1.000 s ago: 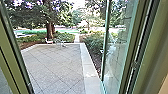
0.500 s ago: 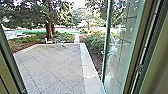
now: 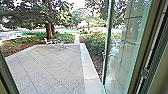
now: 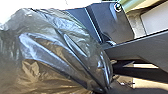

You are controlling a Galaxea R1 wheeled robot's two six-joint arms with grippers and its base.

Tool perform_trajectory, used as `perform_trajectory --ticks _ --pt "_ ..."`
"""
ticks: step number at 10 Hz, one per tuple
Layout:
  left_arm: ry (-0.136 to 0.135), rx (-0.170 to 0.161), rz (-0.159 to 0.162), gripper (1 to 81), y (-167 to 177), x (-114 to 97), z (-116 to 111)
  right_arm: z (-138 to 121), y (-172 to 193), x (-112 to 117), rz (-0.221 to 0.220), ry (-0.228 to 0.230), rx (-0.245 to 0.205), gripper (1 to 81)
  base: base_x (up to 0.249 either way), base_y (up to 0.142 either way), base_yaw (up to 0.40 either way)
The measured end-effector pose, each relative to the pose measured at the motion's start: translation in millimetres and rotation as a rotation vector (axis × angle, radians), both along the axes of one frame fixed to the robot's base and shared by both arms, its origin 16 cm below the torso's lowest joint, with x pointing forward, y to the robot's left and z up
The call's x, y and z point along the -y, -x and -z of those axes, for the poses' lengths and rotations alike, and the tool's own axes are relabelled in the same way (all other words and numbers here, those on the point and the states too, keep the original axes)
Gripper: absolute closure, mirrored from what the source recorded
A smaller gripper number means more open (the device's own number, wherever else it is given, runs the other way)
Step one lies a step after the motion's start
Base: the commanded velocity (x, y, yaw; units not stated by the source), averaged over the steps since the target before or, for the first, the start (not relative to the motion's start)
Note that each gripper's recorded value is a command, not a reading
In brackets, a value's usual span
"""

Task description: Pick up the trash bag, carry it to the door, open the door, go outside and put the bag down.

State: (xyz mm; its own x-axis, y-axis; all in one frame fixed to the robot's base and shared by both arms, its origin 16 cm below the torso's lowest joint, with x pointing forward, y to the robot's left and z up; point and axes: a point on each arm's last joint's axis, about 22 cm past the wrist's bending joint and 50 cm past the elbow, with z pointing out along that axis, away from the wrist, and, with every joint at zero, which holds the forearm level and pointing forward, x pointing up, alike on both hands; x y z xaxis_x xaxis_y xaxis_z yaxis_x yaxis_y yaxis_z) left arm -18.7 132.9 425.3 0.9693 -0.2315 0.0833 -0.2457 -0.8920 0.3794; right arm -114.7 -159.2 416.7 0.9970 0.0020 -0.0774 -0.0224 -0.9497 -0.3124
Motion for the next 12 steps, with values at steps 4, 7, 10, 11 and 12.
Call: perform_trajectory --ticks 4,7,10,11,12 --pt "-0.003 -0.003 0.001 81.1 4.1 -2.5 0.3 0.5 0.8 2.7 -0.001 0.004 0.001 1.0 0.092 0.0 0.0" --pt "-0.011 -0.001 0.001 81.1 2.5 -8.3 1.2 -1.4 4.5 -11.0 -0.001 -0.015 -0.003 1.0 0.092 0.0 0.0" --pt "-0.004 -0.004 0.002 81.1 5.5 -2.7 0.4 0.2 1.4 0.4 -0.002 -0.001 0.003 1.0 0.092 0.0 0.0" --pt "-0.005 -0.007 0.002 81.1 9.2 -3.7 0.6 -0.6 8.2 -5.1 -0.002 -0.007 -0.005 1.0 0.092 0.0 0.0" --pt "-0.016 -0.003 0.002 81.1 4.0 -12.5 1.7 -1.6 4.5 -13.6 0.0 -0.018 -0.001 1.0 0.091 0.0 0.0"
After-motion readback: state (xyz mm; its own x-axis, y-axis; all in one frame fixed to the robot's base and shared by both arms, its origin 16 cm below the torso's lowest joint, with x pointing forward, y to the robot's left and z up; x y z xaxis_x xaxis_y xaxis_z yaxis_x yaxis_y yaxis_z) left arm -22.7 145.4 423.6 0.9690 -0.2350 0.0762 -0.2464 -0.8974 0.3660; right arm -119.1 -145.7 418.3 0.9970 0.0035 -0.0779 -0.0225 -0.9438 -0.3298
